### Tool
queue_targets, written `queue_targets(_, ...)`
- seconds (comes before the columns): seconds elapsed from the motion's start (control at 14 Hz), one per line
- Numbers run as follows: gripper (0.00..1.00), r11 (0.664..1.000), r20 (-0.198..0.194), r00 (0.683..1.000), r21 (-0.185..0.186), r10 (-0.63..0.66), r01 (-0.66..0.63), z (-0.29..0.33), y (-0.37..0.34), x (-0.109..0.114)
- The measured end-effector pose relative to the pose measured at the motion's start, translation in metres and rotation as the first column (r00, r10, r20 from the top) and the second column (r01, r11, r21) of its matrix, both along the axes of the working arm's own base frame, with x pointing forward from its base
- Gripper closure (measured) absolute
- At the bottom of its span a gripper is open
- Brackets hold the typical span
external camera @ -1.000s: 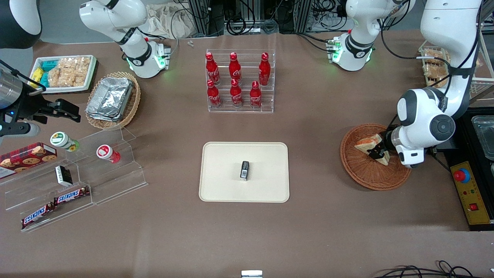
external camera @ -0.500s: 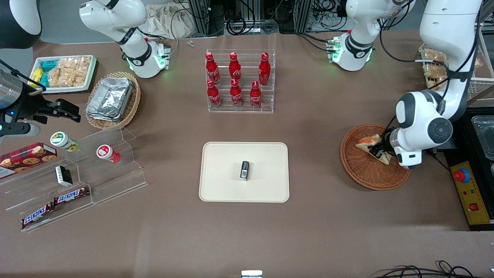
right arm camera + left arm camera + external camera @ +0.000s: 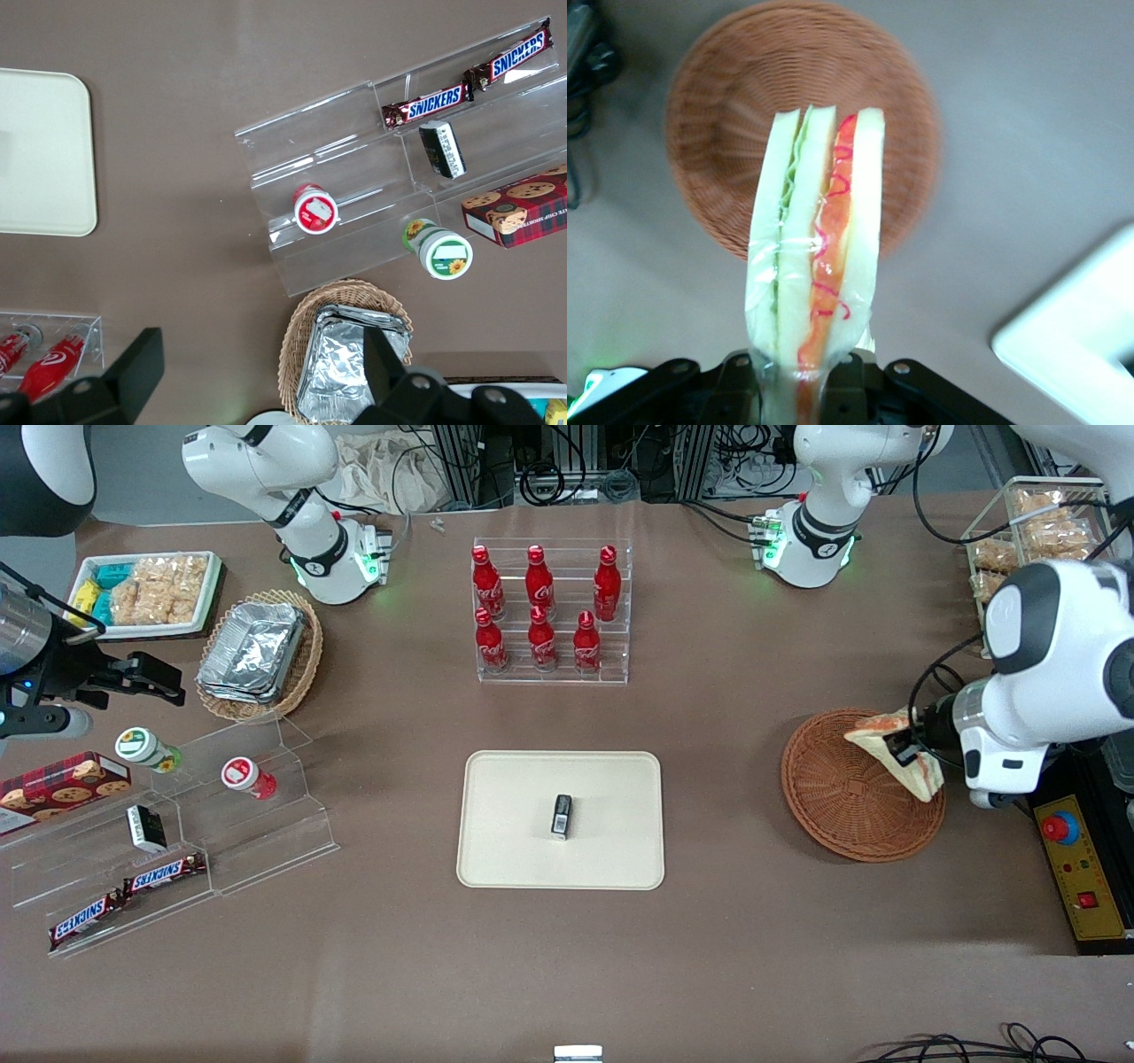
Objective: Place sandwich from basket to tray
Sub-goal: 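Carry the sandwich to the cream tray and release it beside the black box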
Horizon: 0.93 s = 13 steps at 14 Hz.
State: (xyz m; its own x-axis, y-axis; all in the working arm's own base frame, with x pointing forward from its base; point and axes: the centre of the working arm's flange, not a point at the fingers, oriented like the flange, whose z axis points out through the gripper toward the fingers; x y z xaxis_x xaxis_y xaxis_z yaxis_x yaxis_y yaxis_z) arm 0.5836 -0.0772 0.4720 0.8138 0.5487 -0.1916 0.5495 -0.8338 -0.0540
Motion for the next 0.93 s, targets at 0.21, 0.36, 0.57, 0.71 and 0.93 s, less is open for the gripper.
queue_targets(0.21, 0.80, 0.981, 0.044, 0.981, -0.040, -0.188, 0.190, 0.005, -0.098, -0.007)
queue_targets(0.36, 0.80, 0.941, 0.090, 0.942, -0.067, -0.324, 0.330, -0.015, -0.154, -0.011)
queue_targets(0.57, 0.80, 0.881, 0.186, 0.879, -0.100, -0.439, 0.462, -0.062, -0.224, -0.007)
queue_targets(0.71, 0.80, 0.846, 0.226, 0.837, -0.085, -0.499, 0.527, -0.112, -0.267, -0.008)
queue_targets(0.93, 0.80, 0.822, 0.221, 0.812, -0.072, -0.540, 0.566, -0.191, -0.297, -0.007)
